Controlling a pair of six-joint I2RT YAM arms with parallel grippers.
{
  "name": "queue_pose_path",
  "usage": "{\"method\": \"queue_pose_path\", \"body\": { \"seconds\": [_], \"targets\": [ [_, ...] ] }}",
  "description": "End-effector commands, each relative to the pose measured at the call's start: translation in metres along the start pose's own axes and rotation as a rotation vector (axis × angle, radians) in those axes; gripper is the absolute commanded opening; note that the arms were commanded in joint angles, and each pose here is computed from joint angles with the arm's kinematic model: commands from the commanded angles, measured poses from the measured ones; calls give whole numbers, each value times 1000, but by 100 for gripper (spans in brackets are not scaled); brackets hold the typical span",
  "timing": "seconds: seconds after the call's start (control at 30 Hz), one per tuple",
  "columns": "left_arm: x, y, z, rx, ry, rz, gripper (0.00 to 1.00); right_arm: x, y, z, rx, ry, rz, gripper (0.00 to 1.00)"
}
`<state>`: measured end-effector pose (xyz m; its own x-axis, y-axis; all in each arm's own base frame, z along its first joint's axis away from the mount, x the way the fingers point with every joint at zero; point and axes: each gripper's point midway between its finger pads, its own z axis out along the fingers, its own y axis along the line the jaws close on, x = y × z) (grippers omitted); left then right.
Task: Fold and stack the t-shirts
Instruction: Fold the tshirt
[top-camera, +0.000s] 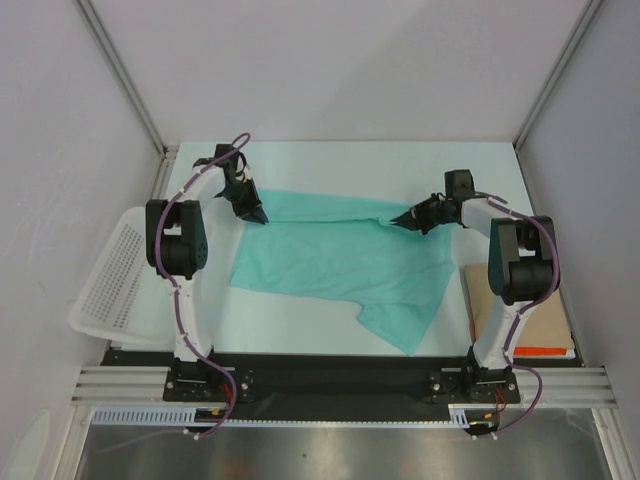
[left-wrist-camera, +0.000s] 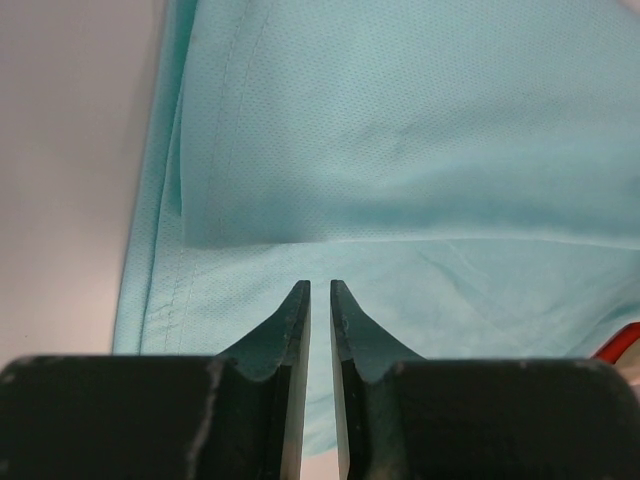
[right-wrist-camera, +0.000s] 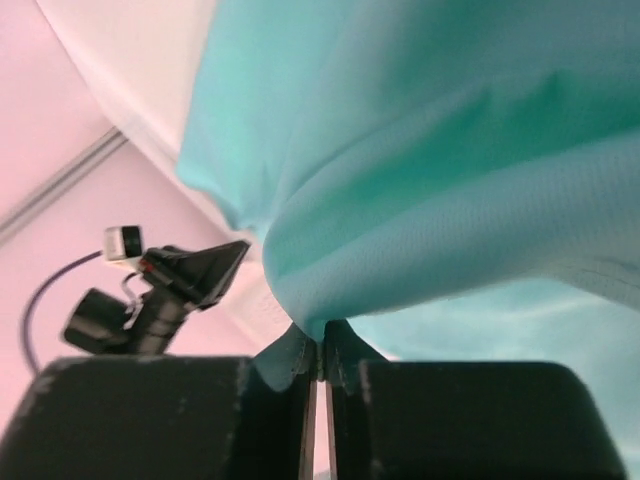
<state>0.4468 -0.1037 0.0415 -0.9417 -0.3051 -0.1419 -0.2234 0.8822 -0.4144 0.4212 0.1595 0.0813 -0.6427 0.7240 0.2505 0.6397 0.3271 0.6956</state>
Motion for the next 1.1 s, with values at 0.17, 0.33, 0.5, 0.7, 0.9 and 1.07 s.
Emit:
{"method": "queue_pose_path", "body": {
  "seconds": [0.17, 0.33, 0.5, 0.7, 0.9, 1.07],
  "targets": [
    [-5, -15, -18, 54, -40, 56, 18, 32, 43, -32, -109, 174, 123, 29],
    [-9, -14, -18, 44, -46, 56, 18, 25, 27, -49, 93, 97, -237, 38],
    [-12, -22, -22, 64, -52, 66, 19, 6, -24, -72, 324, -59, -469, 39],
    [20, -88, -16, 295, 20, 181, 24, -27, -80, -73, 389, -166, -539, 40],
    [77, -171, -1, 525, 152, 300, 18, -59, -85, -66, 355, -222, -634, 34],
    [130, -225, 17, 674, 250, 276, 26, -74, -83, -60, 255, -254, -611, 38]
  ]
}}
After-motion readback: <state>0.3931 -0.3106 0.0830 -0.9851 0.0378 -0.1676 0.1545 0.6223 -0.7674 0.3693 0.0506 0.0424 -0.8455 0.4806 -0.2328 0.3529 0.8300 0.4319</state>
